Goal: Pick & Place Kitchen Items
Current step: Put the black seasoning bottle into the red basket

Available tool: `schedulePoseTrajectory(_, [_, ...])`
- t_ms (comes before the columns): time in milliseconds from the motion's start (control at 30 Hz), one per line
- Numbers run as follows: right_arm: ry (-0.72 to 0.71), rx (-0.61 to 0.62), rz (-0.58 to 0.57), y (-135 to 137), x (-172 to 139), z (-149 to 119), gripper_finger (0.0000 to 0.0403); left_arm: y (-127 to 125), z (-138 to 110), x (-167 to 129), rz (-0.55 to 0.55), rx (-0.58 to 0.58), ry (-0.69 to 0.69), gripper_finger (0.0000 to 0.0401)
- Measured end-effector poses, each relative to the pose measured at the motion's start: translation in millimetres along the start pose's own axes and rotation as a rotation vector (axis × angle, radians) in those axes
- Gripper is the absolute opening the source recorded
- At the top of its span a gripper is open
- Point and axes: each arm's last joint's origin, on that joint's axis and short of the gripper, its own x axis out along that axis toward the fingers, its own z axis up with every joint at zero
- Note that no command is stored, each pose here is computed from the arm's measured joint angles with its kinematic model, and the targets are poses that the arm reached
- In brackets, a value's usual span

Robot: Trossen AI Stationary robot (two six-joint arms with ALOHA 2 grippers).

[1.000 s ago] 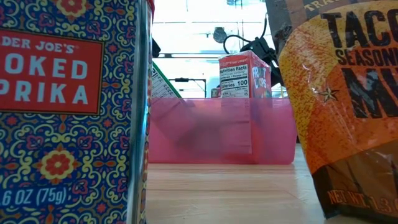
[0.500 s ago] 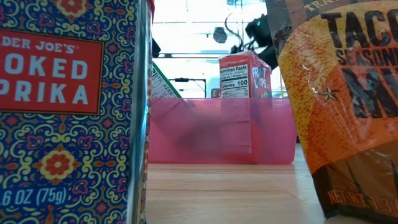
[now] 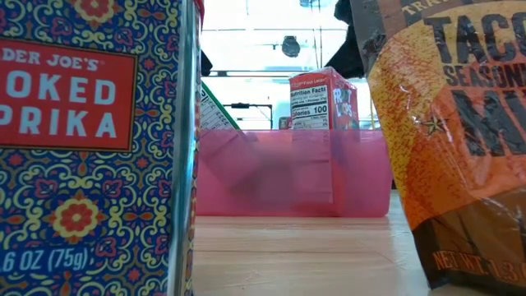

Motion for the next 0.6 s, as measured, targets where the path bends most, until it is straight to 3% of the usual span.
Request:
schedulePoseTrajectory(133, [0.025, -0.026, 0.08, 21.8, -12.1, -3.1, 0.0182, 0.0, 0.0, 0.0, 0.0, -0.002, 0.0, 0.0227])
schedulePoseTrajectory(400, [0.073, -0.026, 0.347, 61.1, -23.5, -9.6, 0.0219, 0.0, 0.0, 0.0, 0.0, -0.009, 0.0, 0.0227])
schedulePoseTrajectory(600, [0.156, 0.001, 0.444, 80.3, -30.8, -18.4, 0.0247, 0.0, 0.0, 0.0, 0.0, -0.014, 0.0, 0.0227])
